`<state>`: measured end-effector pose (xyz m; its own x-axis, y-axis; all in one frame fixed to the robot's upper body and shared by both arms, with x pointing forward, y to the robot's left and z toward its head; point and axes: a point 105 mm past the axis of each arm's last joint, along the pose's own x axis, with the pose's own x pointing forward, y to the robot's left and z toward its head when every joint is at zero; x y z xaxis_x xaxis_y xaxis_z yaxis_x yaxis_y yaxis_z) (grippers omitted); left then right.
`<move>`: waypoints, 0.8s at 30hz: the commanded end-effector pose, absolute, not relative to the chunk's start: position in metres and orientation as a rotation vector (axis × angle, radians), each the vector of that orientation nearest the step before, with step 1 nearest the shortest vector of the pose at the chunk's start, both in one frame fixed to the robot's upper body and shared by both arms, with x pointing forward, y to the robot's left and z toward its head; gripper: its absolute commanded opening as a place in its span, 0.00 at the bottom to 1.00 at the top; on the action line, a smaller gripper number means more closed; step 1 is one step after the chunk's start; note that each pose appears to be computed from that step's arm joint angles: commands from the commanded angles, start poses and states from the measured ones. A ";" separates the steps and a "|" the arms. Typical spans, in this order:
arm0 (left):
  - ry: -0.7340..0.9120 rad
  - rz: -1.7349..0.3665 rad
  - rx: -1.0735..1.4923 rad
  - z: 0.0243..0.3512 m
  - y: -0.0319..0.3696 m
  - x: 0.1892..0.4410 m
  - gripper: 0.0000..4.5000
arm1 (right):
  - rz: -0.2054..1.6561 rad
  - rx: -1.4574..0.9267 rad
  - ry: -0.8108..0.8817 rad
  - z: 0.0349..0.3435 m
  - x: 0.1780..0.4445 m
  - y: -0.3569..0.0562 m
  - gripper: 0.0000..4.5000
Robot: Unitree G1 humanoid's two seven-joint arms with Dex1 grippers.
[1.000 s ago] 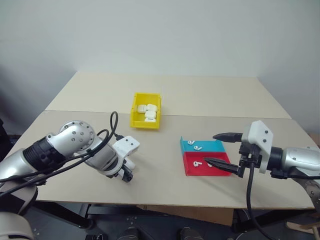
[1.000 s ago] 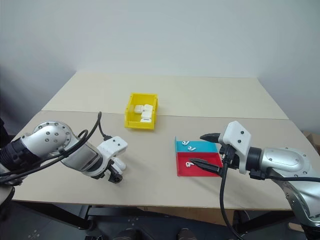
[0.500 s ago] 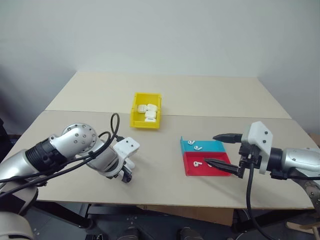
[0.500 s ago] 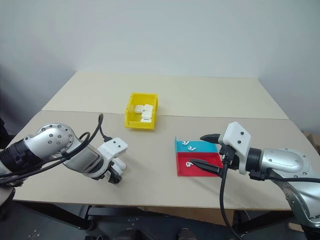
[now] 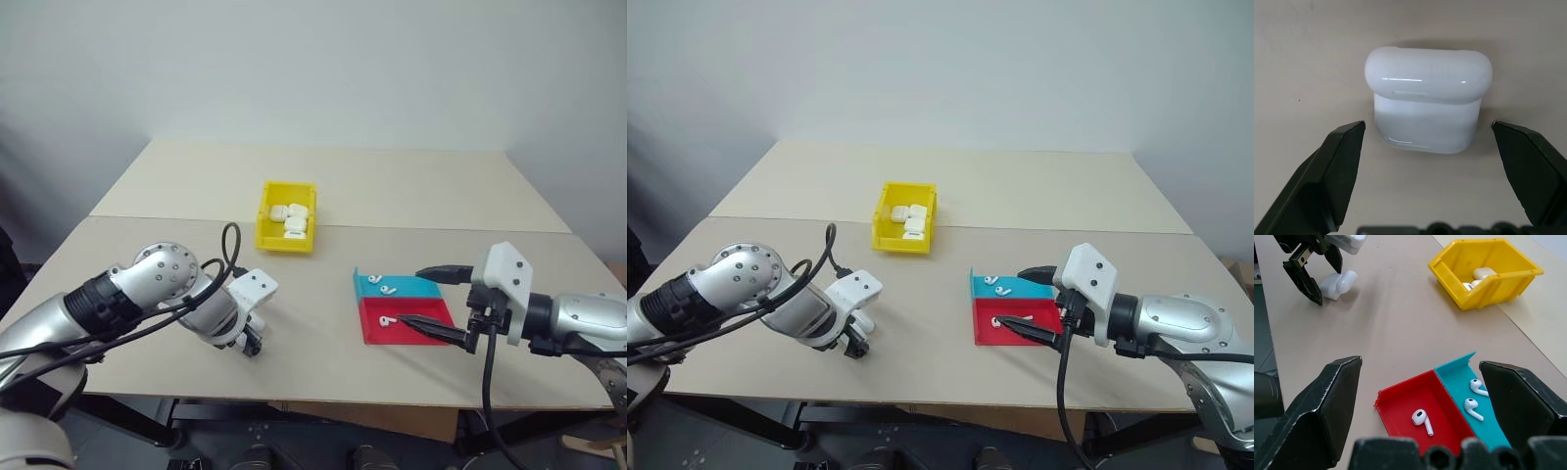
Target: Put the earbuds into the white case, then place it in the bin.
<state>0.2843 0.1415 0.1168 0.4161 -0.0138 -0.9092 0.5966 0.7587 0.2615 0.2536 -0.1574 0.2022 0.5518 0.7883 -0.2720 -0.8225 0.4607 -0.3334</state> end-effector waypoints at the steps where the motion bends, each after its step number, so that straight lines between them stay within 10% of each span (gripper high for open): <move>1: 1.070 -0.391 0.631 0.117 0.145 0.290 1.00 | 0.981 -0.480 0.034 0.213 0.251 -0.157 0.99; 5: 1.059 -0.401 0.625 0.117 0.145 0.291 1.00 | 0.981 -0.480 0.035 0.213 0.250 -0.157 0.99; 12: 1.054 -0.408 0.615 0.116 0.147 0.289 0.61 | 0.983 -0.482 0.035 0.213 0.249 -0.158 1.00; 24: 0.821 -0.434 0.588 0.148 0.152 0.288 0.61 | 0.998 -0.486 0.032 0.214 0.251 -0.157 1.00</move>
